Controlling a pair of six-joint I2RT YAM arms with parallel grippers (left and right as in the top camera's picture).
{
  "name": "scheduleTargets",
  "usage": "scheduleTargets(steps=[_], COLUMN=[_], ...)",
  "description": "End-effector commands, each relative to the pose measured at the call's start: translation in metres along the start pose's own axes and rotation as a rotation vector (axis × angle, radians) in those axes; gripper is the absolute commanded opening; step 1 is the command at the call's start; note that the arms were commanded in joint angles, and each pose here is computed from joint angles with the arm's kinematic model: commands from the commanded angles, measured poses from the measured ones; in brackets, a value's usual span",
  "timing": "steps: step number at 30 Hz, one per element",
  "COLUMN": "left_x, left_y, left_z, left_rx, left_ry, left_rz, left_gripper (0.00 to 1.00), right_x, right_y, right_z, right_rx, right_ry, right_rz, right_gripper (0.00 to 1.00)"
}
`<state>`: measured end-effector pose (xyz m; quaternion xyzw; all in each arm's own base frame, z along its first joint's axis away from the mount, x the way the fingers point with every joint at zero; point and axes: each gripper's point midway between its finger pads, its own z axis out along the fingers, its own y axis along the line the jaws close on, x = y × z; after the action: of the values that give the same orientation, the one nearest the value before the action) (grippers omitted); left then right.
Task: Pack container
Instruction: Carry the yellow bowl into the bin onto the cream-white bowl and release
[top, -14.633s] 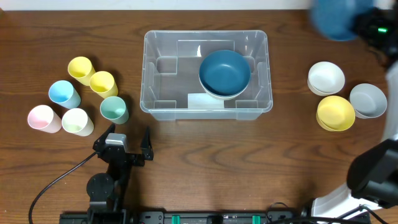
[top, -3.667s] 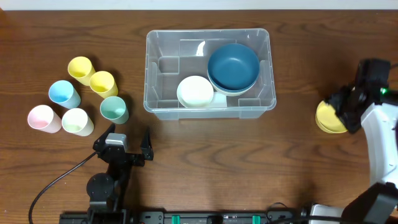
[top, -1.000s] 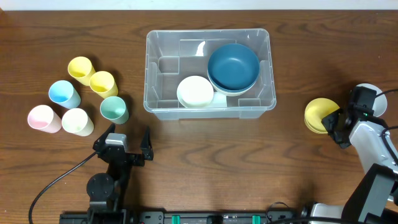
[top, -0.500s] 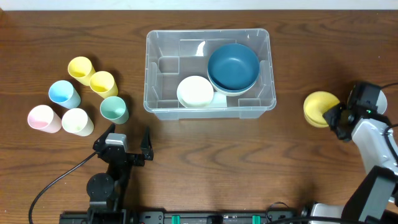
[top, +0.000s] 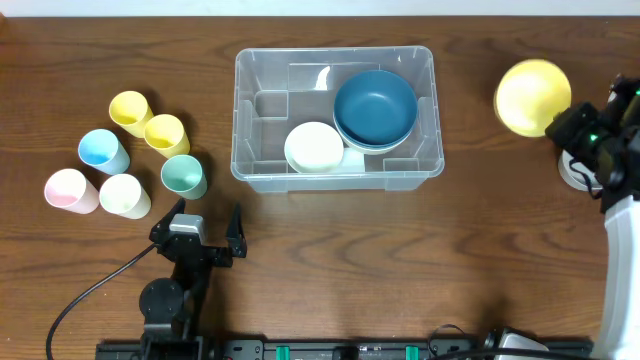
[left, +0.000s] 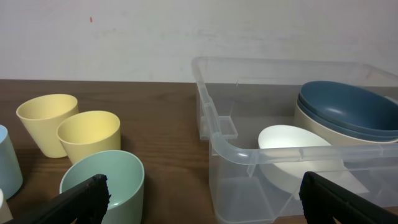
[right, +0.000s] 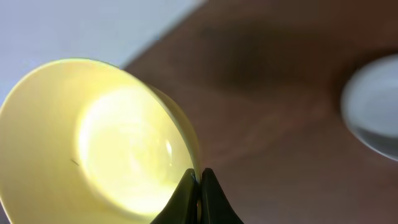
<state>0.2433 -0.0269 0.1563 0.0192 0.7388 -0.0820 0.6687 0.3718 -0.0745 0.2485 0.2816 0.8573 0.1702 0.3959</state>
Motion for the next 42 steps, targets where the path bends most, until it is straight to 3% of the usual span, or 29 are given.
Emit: scheduleTargets(steps=[1, 7, 15, 21, 26, 38, 40, 42], left_x=[0.015, 0.015, 0.015, 0.015, 0.015, 0.015, 0.015, 0.015], left_y=[0.0, 0.0, 0.0, 0.0, 0.0, 0.0, 0.0, 0.0], left_z=[0.001, 0.001, 0.001, 0.001, 0.001, 0.001, 0.001, 0.001], left_rx=[0.007, 0.007, 0.007, 0.007, 0.007, 0.007, 0.007, 0.007], left_ry=[0.045, 0.045, 0.045, 0.045, 0.045, 0.045, 0.045, 0.045], left_rz=[0.011, 0.011, 0.011, 0.011, 0.011, 0.011, 0.011, 0.011], left_gripper=[0.98, 0.98, 0.98, 0.98, 0.98, 0.98, 0.98, 0.98], right_x=[0.008, 0.043, 0.128, 0.205, 0.253, 0.269, 0.269, 0.269], right_y=[0.053, 0.118, 0.195, 0.228, 0.226, 0.213, 0.213, 0.213], right_z=[-0.012, 0.002, 0.046, 0.083, 0.109, 0.119, 0.119, 0.119], right_rx=[-0.203, -0.334, -0.405, -0.458, -0.427, -0.372, -0.373, -0.373], right_ry=[0.033, 0.09, 0.202, 0.328, 0.414, 0.457, 0.456, 0.456], right_rz=[-0.079, -0.206, -0.376, -0.468, -0.511, -0.524, -0.524, -0.524], right_gripper=[0.01, 0.01, 0.02, 0.03, 0.02, 0.03, 0.1, 0.26])
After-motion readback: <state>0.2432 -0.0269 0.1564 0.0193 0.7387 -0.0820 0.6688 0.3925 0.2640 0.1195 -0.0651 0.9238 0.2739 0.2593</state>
